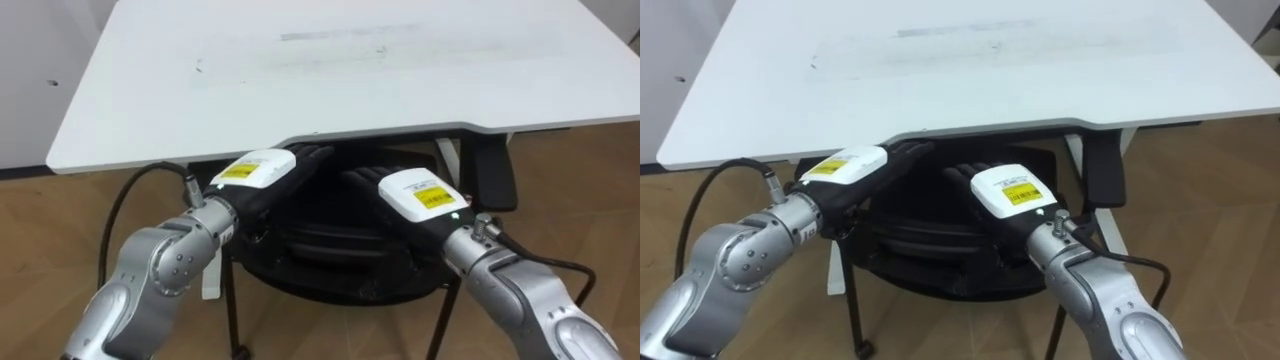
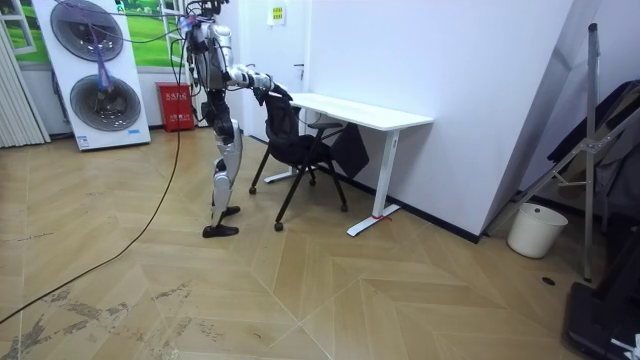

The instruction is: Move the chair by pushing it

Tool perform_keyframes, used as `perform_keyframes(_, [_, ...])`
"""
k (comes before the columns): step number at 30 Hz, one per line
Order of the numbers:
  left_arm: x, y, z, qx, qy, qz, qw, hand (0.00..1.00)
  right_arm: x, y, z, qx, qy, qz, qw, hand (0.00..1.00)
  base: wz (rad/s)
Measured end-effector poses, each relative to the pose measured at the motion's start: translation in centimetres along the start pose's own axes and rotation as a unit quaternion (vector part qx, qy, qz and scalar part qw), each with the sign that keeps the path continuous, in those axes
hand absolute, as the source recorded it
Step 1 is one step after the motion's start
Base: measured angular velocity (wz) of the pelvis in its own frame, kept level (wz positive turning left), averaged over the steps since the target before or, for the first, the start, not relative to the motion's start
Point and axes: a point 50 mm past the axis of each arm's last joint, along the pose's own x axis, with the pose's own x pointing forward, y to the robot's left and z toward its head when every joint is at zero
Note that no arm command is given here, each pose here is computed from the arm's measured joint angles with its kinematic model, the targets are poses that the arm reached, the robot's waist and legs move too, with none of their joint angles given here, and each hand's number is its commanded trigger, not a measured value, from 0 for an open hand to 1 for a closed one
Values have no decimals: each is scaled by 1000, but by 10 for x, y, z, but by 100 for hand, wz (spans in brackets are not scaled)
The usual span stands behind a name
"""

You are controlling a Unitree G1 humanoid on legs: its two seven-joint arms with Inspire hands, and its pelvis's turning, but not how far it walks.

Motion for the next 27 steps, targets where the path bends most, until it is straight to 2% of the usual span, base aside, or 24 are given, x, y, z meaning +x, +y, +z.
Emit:
perform_keyframes(12, [-1,-3,-1,-6,4,-4,1000,0,0,-1,0,5,0,3,1000,0,0])
perform_keyframes(18, [-8,6,-13,8,20,10,1000,0,-6,-20,-16,22,1,-39,999,0,0])
perform_keyframes(21, [-17,22,-18,44,17,33,998,0,-20,-46,-25,-29,-19,-80,996,0,2])
perform_keyframes(22, [-24,32,-21,61,19,51,997,0,-29,-60,-30,-49,-21,-109,993,0,6])
perform_keyframes(23, [-34,47,-25,78,23,81,993,0,-39,-80,-40,-56,-1,-179,982,0,5])
perform_keyframes(24, [-40,56,-26,90,25,101,990,0,-47,-92,-47,-59,16,-220,974,0,0])
perform_keyframes(25, [-56,78,-29,118,34,176,977,0,-64,-114,-61,-71,50,-301,950,0,0])
perform_keyframes(26, [-67,92,-30,129,42,223,965,0,-72,-125,-67,-73,65,-339,936,0,0])
perform_keyframes(27, [-90,117,-31,156,55,317,934,0,-89,-143,-79,-67,88,-406,907,0,3])
